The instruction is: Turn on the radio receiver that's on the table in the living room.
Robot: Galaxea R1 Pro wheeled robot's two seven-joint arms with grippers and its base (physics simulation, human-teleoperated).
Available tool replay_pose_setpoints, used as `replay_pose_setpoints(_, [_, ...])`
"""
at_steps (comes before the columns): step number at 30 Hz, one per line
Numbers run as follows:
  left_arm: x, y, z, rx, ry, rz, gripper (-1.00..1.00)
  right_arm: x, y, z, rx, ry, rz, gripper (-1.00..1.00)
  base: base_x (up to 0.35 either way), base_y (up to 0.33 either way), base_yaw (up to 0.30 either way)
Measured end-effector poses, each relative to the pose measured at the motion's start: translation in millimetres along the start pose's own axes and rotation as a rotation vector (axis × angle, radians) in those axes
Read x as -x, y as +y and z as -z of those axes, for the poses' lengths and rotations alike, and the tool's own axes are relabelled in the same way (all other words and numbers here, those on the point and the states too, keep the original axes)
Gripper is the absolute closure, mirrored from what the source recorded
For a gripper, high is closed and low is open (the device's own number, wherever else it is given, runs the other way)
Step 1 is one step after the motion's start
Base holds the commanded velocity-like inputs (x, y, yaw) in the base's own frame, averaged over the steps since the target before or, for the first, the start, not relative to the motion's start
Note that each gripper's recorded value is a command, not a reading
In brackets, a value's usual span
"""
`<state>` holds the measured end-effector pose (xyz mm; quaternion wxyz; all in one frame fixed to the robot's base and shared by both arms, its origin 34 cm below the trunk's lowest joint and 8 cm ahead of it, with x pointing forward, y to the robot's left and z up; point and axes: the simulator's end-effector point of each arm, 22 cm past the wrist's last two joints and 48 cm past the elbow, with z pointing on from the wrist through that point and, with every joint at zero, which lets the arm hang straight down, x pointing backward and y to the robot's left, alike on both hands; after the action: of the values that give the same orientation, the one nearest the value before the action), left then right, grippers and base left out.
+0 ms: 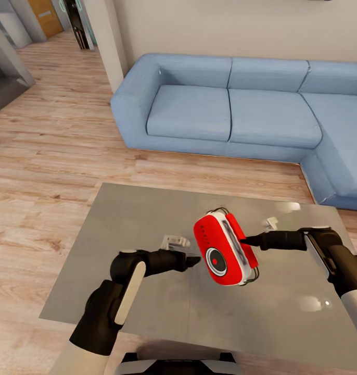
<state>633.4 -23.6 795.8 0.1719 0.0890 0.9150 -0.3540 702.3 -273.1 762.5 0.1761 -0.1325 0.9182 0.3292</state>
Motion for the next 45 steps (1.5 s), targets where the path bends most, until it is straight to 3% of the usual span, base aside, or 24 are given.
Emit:
replay_pose_setpoints(6, [1.2,-8.5,3.6,-0.036,-0.002,0.014,-1.0,-4.6,-1.0,-0.2,-0.006,0.012,-0.004,1.0,0.0,0.0,0.0])
replay_pose_setpoints(19, [3.6,-22.8,4.0,-0.102,-0.014,0.054,-1.0,12.3,9.2,5.1,-0.009,-0.009,0.046,1.0,0.0,0.0,0.0])
replay_pose_setpoints(29, [2.5,-22.7,2.8,-0.105,-0.013,0.059,-1.0,24.9,17.4,9.4,-0.013,-0.024,0.085,1.0,0.0,0.0,0.0])
replay_pose_setpoints(30, [2.3,-22.8,2.8,-0.105,-0.012,0.06,-1.0,22.9,26.0,12.3,0.002,0.009,-0.002,1.0,0.0,0.0,0.0])
replay_pose_setpoints(31, [2.2,-22.7,2.6,-0.105,-0.012,0.06,-1.0,23.3,33.8,11.7,0.034,0.008,-0.035,1.0,0.0,0.0,0.0])
replay_pose_setpoints(34, [2.0,-22.7,2.5,-0.105,-0.011,0.06,-1.0,22.9,29.9,11.5,0.017,0.01,-0.013,1.0,0.0,0.0,0.0])
replay_pose_setpoints(45, [1.9,-22.7,2.5,-0.106,-0.011,0.06,-1.0,23.9,32.1,11.9,0.025,0.007,-0.021,1.0,0.0,0.0,0.0])
